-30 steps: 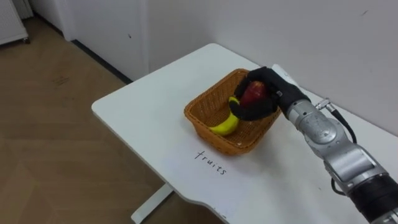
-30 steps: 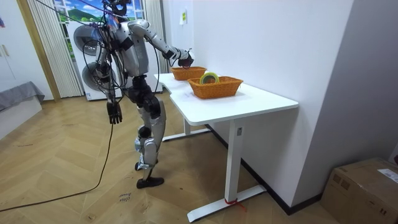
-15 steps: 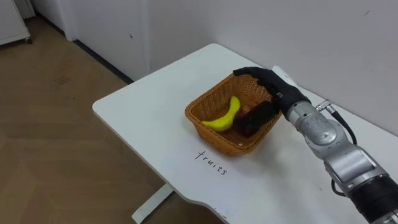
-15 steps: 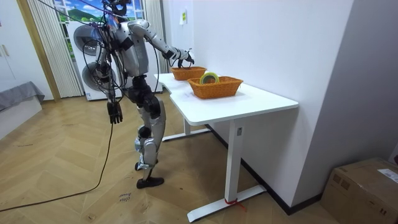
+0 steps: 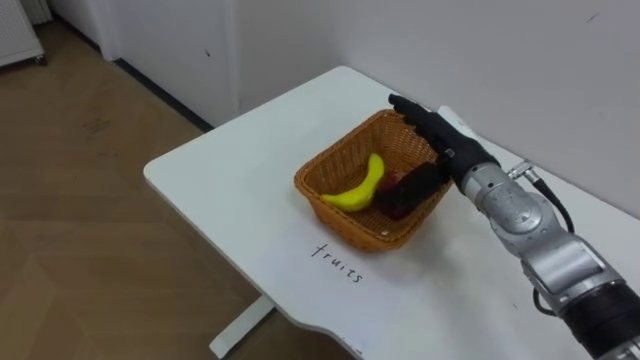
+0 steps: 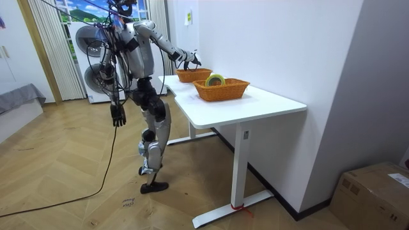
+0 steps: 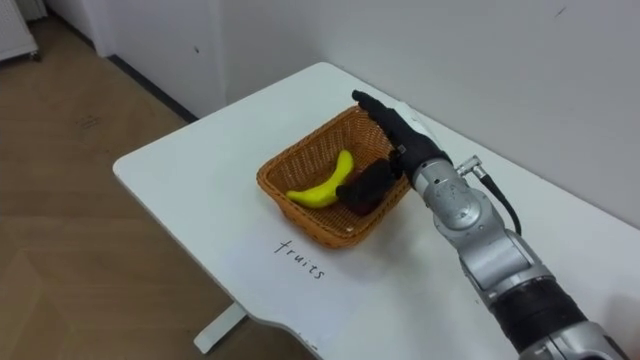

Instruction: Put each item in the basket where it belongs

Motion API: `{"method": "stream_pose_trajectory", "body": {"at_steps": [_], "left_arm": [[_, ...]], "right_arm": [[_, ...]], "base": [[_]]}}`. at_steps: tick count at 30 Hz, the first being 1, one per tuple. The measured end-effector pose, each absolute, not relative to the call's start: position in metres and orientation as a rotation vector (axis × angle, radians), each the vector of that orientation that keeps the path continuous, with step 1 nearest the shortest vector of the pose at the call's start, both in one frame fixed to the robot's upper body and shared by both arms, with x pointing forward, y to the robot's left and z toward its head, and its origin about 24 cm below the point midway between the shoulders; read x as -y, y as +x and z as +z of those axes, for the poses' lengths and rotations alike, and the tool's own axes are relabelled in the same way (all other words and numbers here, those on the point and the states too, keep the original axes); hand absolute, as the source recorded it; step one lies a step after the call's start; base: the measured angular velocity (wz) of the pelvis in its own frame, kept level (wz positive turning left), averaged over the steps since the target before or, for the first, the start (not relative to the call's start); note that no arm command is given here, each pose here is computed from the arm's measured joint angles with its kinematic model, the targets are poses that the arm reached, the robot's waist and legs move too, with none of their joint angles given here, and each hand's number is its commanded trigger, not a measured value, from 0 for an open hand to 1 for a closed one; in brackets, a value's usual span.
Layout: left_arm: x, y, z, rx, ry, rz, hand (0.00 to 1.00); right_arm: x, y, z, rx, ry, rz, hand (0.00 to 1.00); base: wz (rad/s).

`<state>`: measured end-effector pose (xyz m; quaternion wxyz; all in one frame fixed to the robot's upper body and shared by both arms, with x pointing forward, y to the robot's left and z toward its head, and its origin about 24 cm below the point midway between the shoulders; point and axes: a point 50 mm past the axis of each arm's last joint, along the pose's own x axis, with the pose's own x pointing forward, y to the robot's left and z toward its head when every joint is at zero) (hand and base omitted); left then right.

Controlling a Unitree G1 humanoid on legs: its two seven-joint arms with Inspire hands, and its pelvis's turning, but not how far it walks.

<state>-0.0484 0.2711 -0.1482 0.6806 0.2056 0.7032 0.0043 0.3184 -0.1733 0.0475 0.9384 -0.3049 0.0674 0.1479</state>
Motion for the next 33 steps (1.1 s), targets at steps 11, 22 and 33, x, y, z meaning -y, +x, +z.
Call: {"method": "stream_pose_trajectory", "body": {"at_steps": [11, 22, 33], "left_arm": [[-0.27, -0.049, -0.148, -1.581, 0.455, 0.009, 0.0], [-0.271, -0.044, -0.148, -1.557, 0.452, 0.011, 0.0], [-0.272, -0.025, -0.15, -1.498, 0.457, 0.01, 0.0]], "right_arm": [[0.179, 0.32, 0.051, -0.127, -0.635, 0.275, 0.0], [0.196, 0.324, 0.086, -0.007, -0.618, 0.186, 0.0], [0.218, 0.324, 0.131, 0.162, -0.62, 0.024, 0.0]], "base": [[-0.03], [-0.11], [-0.15]]}}
